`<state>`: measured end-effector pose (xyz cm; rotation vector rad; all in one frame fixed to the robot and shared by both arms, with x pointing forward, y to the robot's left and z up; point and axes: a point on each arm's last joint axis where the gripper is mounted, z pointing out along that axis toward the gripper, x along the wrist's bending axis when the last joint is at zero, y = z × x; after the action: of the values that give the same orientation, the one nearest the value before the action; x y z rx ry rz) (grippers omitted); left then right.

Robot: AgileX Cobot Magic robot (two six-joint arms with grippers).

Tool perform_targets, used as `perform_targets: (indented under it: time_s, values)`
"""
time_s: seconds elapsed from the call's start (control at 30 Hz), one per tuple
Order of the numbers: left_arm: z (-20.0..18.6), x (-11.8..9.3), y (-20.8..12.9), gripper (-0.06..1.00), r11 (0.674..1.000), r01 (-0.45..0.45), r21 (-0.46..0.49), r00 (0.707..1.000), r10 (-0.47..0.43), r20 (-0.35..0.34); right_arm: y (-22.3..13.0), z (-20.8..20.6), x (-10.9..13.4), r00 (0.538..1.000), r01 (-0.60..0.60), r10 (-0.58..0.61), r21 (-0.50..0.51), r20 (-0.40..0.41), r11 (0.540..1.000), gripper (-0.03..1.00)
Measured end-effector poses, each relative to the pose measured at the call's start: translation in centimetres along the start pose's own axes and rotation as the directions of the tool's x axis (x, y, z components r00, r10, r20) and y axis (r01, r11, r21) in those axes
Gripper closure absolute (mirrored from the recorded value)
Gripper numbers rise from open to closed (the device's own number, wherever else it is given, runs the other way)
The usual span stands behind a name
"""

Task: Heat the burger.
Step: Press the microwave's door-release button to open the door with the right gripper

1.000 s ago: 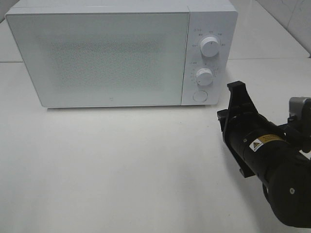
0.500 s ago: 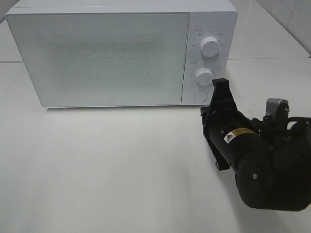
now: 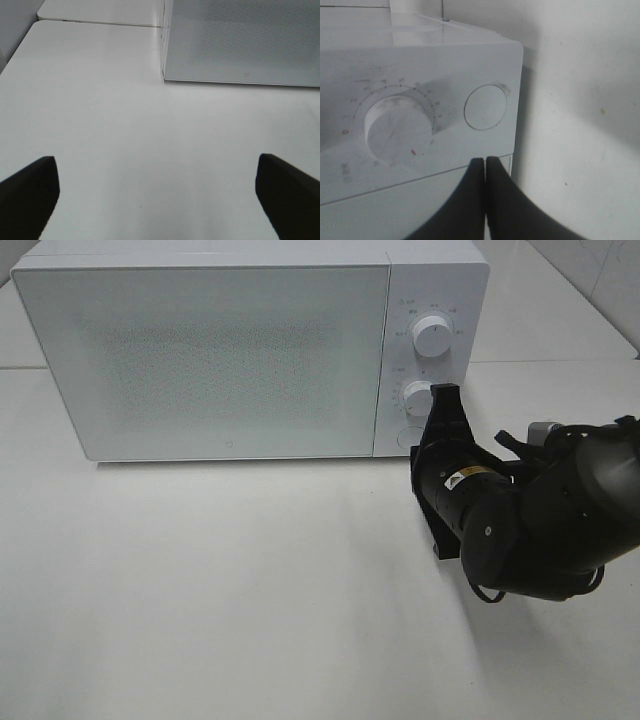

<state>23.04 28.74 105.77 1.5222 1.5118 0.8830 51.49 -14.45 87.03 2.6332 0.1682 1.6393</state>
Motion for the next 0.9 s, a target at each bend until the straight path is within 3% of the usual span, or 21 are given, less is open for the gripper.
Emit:
perform_targets:
  time_s: [0.9]
  values:
    - [0.0,0.0,0.0,-0.04,1.000,0.000,0.000,1.000,0.000,0.000,-0.1,5.2,0.4,1.000,-0.022,0.023,-0.030,0.016,0.999,0.95]
